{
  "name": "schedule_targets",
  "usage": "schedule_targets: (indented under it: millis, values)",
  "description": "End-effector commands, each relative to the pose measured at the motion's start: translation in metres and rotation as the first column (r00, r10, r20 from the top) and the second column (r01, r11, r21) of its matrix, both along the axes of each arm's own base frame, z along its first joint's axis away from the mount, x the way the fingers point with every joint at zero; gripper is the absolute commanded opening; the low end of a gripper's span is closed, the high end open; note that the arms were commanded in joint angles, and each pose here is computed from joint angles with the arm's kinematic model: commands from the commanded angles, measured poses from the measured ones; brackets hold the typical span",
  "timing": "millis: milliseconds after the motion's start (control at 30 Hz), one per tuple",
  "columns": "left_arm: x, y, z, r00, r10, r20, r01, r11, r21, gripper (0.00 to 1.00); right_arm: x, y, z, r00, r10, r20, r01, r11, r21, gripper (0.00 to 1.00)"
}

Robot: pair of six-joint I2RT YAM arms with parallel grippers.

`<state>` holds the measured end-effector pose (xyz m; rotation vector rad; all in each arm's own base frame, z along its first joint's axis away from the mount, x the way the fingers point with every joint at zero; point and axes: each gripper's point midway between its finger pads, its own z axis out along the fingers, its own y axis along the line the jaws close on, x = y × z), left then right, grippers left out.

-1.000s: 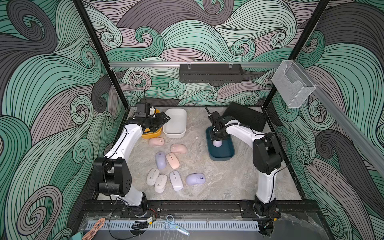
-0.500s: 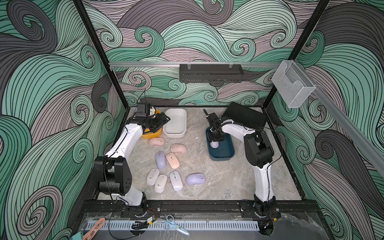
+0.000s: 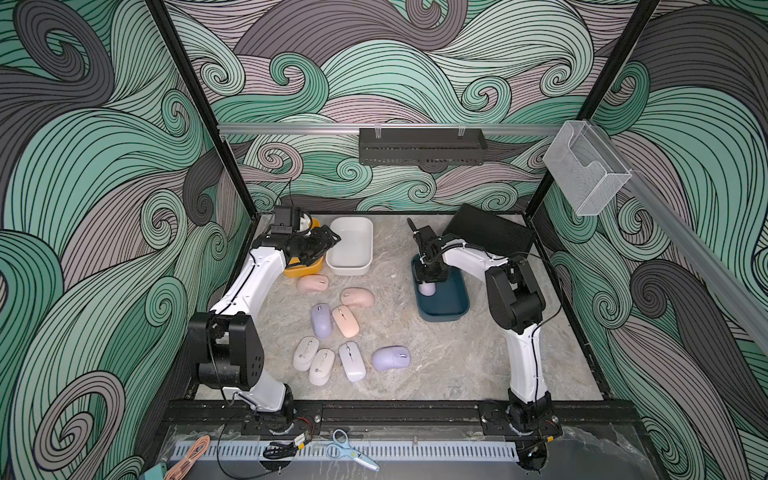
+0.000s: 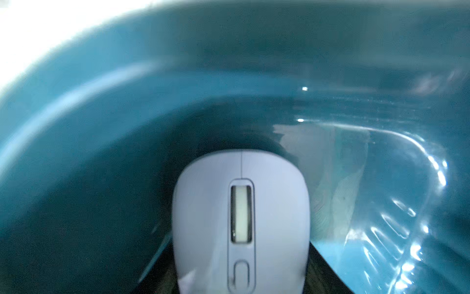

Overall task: Place the mice by color into the storage box
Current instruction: Place the mouse in the storage box.

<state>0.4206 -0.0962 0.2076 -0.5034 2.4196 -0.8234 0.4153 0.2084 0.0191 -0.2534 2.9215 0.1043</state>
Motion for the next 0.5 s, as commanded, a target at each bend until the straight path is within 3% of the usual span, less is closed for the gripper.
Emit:
schedule_targets:
  millis: [0,467]
  values:
    - [0.003,-0.002,0.007,1.0,-0.017,0.016,0.017,1.0,0.006,0.8,0.005,0.002,0.002,1.0,-0.003,-0.004,0.003,1.0,0.029,0.59]
    - [0.003,-0.003,0.007,1.0,-0.021,0.014,0.021,1.0,0.006,0.8,-0.003,-0.004,0.048,0.999,0.004,0.052,-0.007,0.999,0.051,0.67]
